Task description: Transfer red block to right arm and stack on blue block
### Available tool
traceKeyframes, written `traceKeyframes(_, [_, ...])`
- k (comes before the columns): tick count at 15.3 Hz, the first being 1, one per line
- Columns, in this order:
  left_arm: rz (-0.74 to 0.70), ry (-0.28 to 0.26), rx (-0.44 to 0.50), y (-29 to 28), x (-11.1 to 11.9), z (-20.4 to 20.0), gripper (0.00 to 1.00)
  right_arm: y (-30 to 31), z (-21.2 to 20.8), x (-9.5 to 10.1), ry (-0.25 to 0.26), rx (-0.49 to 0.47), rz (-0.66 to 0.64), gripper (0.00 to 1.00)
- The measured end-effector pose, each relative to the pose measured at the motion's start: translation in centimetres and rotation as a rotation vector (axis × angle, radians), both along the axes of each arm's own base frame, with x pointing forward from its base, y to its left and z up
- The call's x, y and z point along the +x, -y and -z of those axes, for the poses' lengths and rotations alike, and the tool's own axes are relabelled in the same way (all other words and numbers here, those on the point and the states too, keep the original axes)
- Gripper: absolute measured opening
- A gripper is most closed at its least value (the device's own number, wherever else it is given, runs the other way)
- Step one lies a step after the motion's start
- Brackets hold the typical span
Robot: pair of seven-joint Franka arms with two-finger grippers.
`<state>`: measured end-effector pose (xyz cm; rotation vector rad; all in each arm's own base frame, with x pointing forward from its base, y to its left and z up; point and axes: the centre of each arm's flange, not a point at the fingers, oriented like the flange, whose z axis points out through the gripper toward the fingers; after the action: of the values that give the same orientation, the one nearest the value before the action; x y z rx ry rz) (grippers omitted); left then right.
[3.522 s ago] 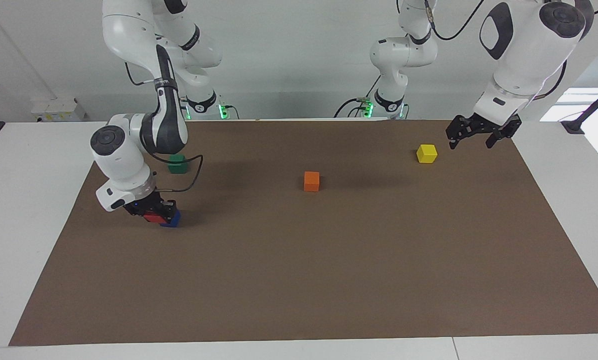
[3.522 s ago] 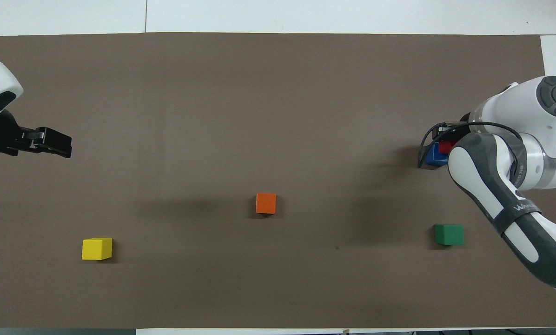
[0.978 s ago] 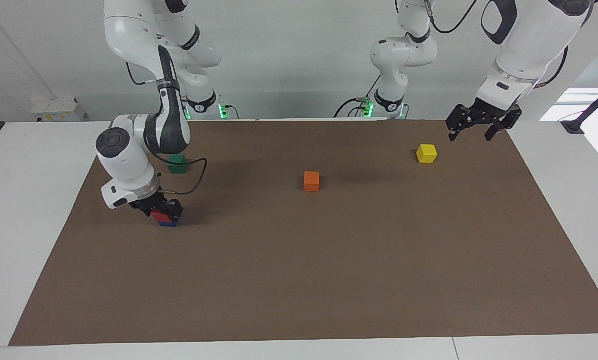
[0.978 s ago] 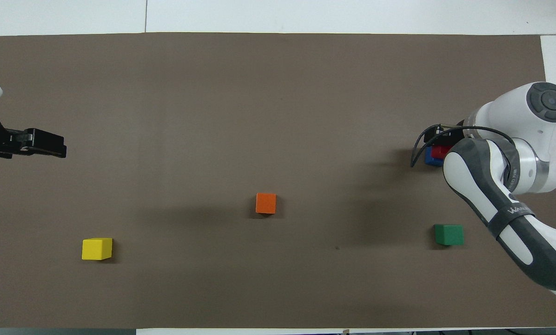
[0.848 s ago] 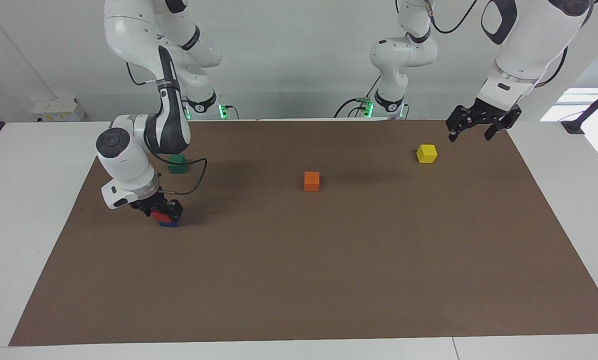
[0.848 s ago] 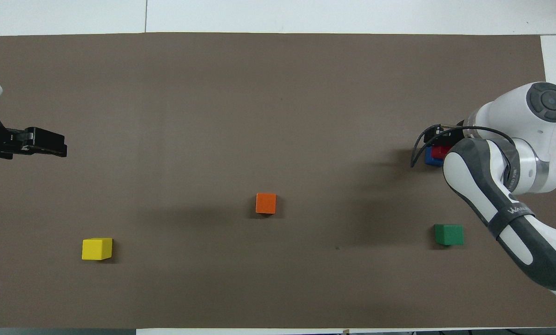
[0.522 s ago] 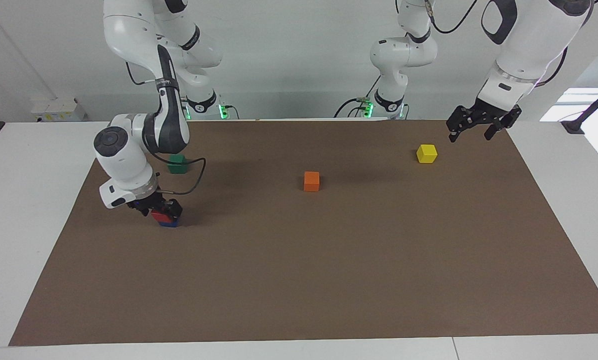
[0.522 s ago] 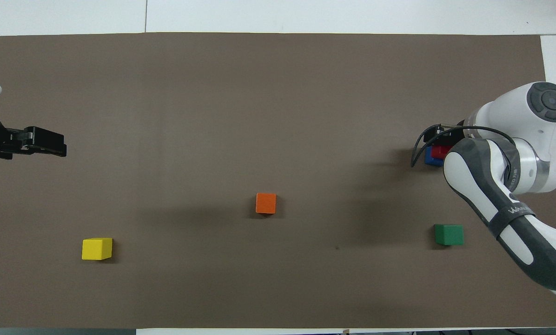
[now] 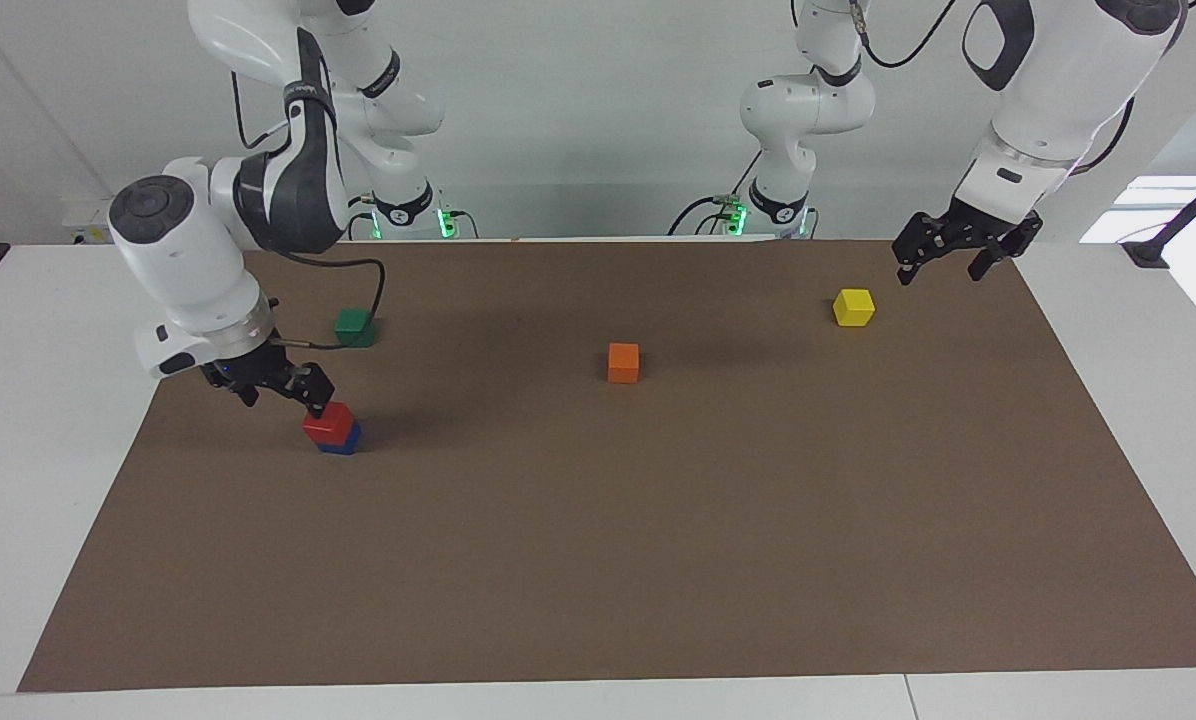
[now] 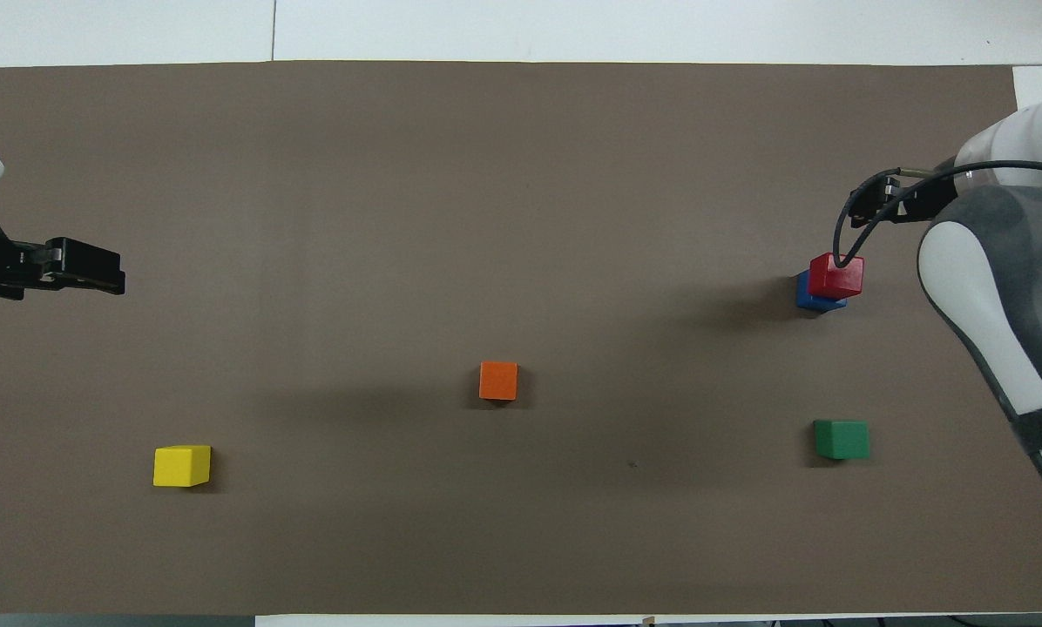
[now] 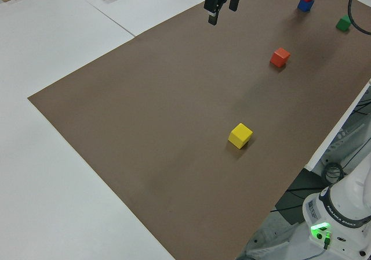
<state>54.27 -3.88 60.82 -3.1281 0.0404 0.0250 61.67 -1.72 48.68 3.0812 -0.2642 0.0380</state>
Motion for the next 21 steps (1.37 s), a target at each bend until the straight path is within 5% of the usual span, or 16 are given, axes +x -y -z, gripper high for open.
traceKeyframes(9, [-0.002, 0.001, 0.0, 0.0, 0.0, 0.0, 1.0, 0.6, -10.3, -7.2, -0.065, -0.016, -0.162, 1.0])
traceKeyframes(21, [-0.003, 0.001, 0.0, 0.0, 0.0, 0.0, 1.0, 0.9, -11.3, -6.6, -0.056, 0.027, -0.145, 1.0])
